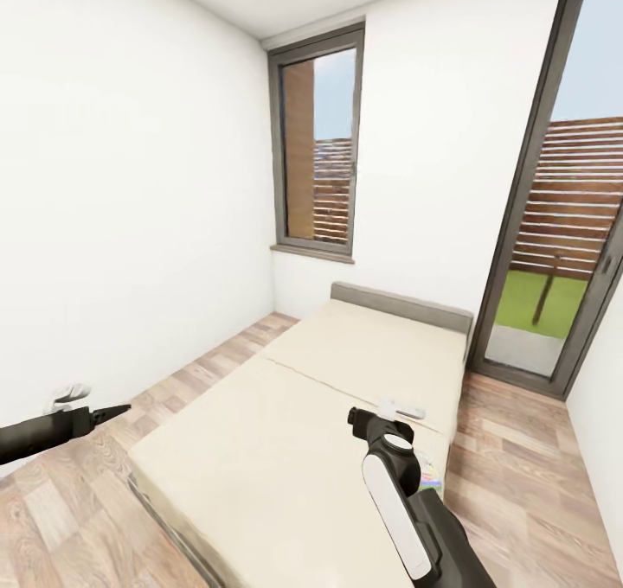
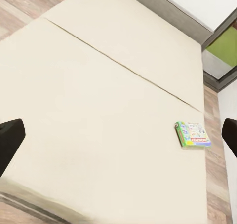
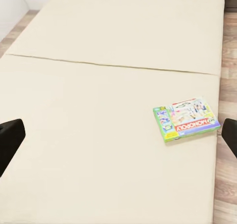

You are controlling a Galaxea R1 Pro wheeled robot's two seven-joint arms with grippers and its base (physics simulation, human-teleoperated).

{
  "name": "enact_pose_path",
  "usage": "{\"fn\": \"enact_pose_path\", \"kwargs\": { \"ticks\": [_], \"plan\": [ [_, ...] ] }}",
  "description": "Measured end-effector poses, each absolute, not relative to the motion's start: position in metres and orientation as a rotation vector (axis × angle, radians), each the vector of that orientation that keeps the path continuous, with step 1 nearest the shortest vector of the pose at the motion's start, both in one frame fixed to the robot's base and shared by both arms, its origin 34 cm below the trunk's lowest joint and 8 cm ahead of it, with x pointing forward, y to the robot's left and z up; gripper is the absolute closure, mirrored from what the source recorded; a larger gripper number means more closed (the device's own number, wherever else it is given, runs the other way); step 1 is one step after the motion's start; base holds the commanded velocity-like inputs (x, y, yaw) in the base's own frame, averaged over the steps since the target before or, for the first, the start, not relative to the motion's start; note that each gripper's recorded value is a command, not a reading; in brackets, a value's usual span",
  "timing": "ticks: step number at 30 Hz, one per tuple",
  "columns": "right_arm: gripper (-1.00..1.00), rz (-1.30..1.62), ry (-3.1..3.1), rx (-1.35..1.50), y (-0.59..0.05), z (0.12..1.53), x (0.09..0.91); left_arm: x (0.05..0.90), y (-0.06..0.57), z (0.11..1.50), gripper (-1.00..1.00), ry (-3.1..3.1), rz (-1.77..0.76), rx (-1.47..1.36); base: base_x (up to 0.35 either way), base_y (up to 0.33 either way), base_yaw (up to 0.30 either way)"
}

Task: Put all the toys in the child's room - the three board games (two on the bed and one on the table), the two jigsaw puzzles on the table, and the tennis ball on the table - inside the toy box on the table in the child's room.

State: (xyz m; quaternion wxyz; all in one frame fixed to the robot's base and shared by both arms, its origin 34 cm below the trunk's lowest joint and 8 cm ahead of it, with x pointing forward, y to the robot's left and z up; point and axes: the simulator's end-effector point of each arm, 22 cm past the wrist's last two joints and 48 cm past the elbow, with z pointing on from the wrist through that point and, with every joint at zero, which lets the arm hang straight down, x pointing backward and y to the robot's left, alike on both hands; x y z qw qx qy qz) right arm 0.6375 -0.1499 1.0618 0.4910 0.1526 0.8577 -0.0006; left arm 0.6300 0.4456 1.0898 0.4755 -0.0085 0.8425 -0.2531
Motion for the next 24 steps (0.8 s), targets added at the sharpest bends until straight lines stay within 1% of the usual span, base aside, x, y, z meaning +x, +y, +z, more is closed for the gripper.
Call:
{"fn": "enact_pose_path", "kwargs": {
  "ticks": [3,7,24],
  "plan": [
    [-1.0,-0.003,2.081,0.369,-0.1499,1.0622,0.6375,0.6298,0.4452,1.0903,-1.0,2.057,-0.622,-0.02,0.0,-0.003,0.273],
    [-1.0,-0.005,2.077,0.37,-0.1507,1.0631,0.6378,0.6294,0.4437,1.0931,-1.0,2.05,-0.637,-0.018,0.0,-0.014,0.108],
    [-1.0,0.0,2.077,0.372,-0.1495,1.0626,0.6379,0.6293,0.4438,1.0941,-1.0,2.055,-0.647,-0.03,0.0,-0.014,0.011]
  ]
}}
